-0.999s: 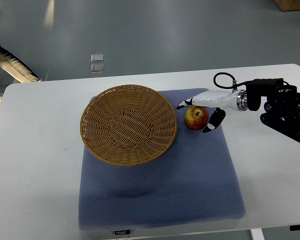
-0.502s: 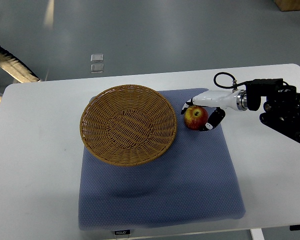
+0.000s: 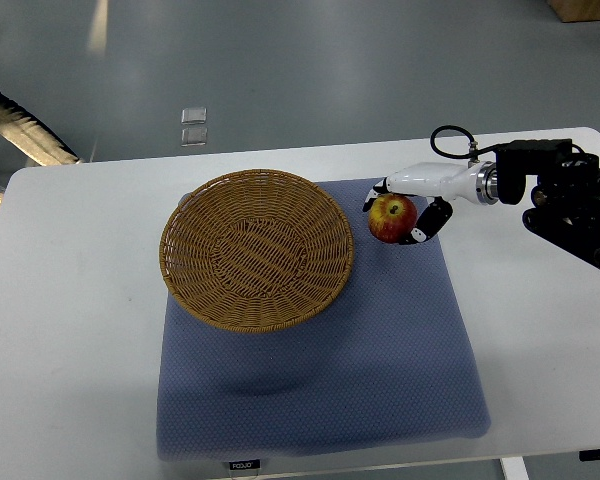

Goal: Place red apple in basket with right hand
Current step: 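Close the right hand's fingers around the red apple, then lift the apple with the right hand and carry it over the basket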

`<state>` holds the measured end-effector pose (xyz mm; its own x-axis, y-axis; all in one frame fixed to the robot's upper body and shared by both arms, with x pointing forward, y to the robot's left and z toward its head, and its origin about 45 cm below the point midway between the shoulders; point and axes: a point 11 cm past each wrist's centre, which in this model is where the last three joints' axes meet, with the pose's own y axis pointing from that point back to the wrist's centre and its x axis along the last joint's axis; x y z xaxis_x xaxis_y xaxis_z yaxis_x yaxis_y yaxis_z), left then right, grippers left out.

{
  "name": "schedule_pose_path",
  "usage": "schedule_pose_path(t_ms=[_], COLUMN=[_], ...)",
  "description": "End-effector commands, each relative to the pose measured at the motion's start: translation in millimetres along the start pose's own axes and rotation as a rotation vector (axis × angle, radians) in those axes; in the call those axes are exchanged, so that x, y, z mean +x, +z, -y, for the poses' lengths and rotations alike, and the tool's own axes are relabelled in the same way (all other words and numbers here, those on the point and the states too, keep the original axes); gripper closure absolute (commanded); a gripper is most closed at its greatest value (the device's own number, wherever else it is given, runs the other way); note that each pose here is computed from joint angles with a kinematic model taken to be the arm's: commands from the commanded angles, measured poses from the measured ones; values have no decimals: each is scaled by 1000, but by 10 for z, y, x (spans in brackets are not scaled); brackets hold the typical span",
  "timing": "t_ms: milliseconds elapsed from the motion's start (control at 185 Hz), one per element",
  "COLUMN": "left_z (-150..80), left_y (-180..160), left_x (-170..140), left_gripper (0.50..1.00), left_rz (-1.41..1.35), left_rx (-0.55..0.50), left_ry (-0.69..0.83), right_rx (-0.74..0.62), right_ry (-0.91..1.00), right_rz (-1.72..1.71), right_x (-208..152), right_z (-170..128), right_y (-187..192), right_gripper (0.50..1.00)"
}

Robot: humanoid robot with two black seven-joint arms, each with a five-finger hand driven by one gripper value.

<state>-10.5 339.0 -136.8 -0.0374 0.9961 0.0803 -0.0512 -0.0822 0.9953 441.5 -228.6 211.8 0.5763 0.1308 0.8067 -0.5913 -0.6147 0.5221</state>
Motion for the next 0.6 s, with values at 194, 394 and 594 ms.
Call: schedule_pose_path(t_ms=[194, 394, 594], left_z=[0, 0, 0], left_y=[0, 0, 0], left_x=[-2, 3, -2], left_gripper=[500, 500, 500], left_rz=[1, -1, -1], left_rx=[0, 0, 0], left_ry=[-1, 1, -1], right_rx=[16, 65, 162], right_ry=[82, 133, 118], right_rz=[-74, -131, -154], right_x=[591, 996, 1080], right_z=[-47, -4, 241], right_y=[-139, -426, -888], right_gripper=[775, 760, 758])
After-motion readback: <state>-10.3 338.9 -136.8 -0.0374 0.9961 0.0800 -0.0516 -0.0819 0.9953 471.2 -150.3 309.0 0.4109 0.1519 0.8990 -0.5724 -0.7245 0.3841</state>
